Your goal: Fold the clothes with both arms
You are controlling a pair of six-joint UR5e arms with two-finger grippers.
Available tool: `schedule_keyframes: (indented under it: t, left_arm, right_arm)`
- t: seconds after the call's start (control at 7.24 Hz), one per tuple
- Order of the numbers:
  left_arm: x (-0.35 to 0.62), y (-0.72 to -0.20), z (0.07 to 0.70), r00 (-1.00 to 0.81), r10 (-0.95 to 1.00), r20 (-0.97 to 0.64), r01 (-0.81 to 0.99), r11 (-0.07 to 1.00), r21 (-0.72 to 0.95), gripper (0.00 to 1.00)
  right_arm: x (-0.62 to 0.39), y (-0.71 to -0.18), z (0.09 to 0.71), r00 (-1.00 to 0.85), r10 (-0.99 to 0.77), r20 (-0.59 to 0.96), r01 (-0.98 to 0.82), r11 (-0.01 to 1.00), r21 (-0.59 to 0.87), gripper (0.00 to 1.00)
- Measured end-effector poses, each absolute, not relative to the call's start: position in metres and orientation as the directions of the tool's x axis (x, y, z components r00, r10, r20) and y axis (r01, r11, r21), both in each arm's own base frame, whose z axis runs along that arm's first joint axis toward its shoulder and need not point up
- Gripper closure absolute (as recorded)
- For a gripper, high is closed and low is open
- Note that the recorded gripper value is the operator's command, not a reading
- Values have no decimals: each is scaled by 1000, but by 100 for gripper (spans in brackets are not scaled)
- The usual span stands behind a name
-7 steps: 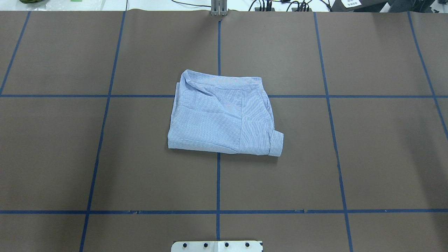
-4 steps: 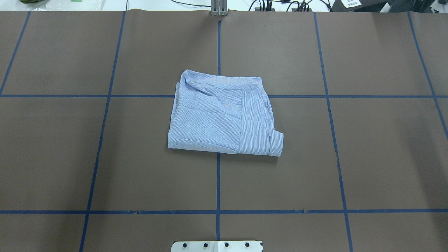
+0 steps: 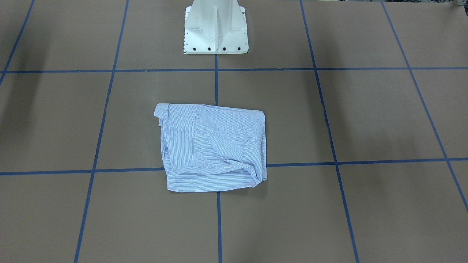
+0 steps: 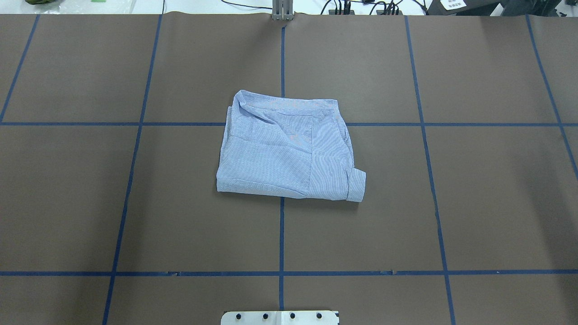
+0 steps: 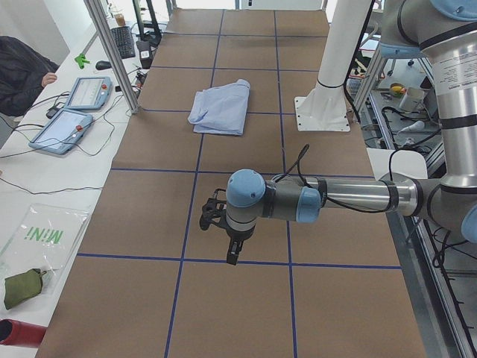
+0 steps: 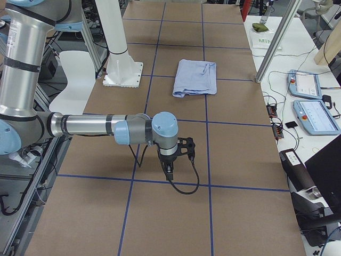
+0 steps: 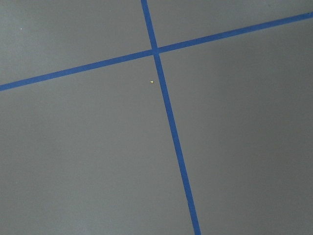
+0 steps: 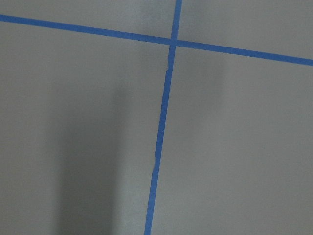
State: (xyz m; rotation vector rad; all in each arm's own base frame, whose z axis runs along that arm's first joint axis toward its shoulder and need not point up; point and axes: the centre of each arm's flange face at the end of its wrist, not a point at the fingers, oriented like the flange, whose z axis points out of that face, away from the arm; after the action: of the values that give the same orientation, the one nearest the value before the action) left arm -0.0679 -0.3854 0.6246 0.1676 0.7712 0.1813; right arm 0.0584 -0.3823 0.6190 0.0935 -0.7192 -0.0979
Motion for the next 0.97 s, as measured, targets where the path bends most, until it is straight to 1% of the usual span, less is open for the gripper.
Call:
schedule_keyframes:
  t: [0.97]
  left_arm:
    - [-68,-384,628,703,217,-677,-99,973,208,0]
  right_arm:
    - [59,-383,617,751,-120,650,54,991,121,0]
